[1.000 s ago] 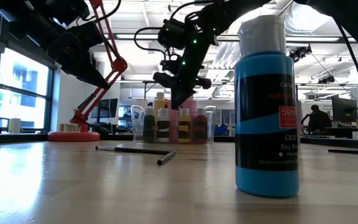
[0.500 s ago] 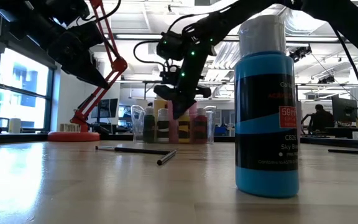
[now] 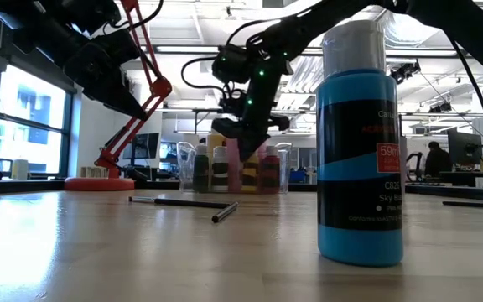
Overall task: Pick & Place Paint Supplies
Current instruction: Put the small yellow paint bottle into the transparent bin
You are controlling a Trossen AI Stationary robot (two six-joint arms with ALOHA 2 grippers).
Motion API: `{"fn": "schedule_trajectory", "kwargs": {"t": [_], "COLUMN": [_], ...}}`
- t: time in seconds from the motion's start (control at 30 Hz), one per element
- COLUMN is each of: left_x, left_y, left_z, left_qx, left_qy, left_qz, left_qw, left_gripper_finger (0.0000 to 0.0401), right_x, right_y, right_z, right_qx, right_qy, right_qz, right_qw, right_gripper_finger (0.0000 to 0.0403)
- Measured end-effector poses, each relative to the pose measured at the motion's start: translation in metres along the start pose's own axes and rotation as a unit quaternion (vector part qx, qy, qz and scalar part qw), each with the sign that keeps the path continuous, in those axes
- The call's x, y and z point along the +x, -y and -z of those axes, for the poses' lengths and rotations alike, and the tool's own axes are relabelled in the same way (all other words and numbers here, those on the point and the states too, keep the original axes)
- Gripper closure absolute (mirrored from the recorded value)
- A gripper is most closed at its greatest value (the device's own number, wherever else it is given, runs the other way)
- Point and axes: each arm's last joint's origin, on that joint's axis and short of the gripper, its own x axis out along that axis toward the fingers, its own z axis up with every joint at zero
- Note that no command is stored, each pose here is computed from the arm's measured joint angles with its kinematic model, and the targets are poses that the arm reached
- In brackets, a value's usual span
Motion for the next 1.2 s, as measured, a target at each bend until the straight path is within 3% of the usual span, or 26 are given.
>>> {"fn": "schedule_trajectory", "kwargs": {"t": [0.63,1.03,1.2], "left_x": [0.0,0.0,0.0], "left_y": [0.0001,0.0001,0.0001], "left_z": [0.0001,0.0001,0.0002], "left_qx": [-0.001,0.0,0.0], "left_qy": [-0.001,-0.001,-0.001], "left_qz": [0.001,0.001,0.001], "left_qw": [1.0,1.0,1.0], "left_gripper_finger": [0.0299,0.0299,0.0299], "right_x": [0.001,0.0018,0.0014], "right_y": [0.0047,0.0047,0.0062], "right_z": [0.0031,0.0031,0.0066], "right_qx": [0.0,-0.038,-0.048], "right_qy": [-0.017,-0.033,-0.051], "right_qz": [0.02,-0.03,-0.025], "right_qw": [1.0,0.998,0.997], "right_gripper_finger": [0.04,0.04,0.04]}}
